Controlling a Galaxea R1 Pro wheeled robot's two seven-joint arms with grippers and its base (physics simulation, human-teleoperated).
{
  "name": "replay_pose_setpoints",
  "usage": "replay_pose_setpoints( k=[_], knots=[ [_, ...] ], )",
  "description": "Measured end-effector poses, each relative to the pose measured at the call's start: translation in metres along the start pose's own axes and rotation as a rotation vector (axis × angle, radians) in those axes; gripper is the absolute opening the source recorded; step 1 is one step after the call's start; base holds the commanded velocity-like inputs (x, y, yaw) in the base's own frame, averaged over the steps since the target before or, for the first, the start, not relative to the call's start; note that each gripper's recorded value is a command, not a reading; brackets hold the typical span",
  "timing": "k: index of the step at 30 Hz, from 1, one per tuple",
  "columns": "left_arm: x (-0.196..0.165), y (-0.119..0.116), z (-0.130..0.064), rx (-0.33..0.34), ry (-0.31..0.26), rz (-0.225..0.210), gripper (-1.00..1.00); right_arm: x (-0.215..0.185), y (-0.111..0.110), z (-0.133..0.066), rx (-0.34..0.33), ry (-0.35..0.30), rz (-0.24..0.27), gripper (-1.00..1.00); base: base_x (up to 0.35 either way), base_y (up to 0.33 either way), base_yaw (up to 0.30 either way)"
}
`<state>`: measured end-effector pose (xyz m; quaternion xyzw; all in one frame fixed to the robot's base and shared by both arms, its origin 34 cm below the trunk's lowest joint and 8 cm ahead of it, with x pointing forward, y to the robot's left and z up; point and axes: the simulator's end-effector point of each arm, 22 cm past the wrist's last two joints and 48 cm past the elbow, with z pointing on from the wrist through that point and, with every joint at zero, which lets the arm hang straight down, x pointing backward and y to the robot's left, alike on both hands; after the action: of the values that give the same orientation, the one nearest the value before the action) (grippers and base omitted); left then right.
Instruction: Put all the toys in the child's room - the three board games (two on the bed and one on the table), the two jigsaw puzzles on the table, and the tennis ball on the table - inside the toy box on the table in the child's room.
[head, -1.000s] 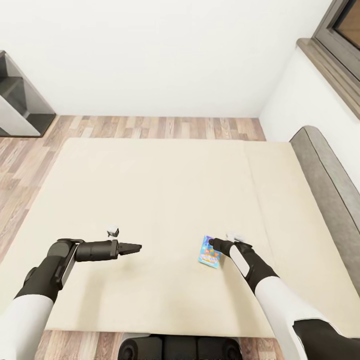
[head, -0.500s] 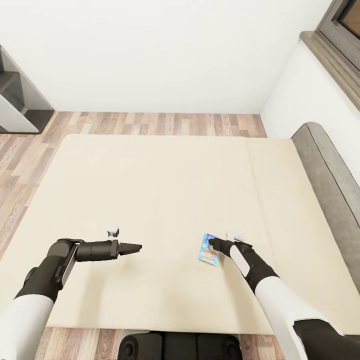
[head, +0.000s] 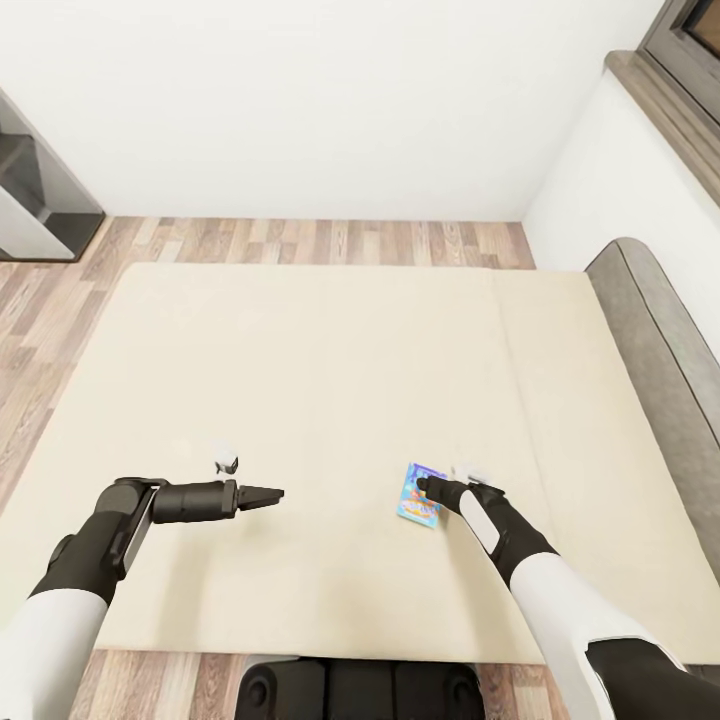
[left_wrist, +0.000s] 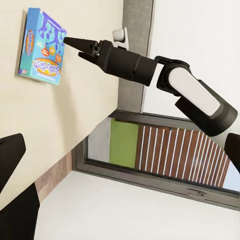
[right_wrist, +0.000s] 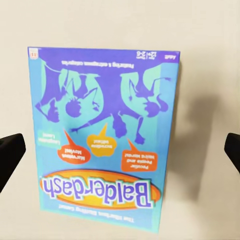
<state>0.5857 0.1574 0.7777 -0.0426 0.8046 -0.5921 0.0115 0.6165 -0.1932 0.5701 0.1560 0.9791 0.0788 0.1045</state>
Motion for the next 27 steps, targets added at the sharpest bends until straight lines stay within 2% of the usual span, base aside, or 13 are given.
replay_pose_setpoints(
  k=[27],
  knots=[
    [0.0005,0.0013,-0.0004,-0.002,0.0,-0.001,1.0,-0.0032,0.0049,0.0005,-0.008,-0.018,0.001,1.0,0.0,0.0,0.0]
  ],
)
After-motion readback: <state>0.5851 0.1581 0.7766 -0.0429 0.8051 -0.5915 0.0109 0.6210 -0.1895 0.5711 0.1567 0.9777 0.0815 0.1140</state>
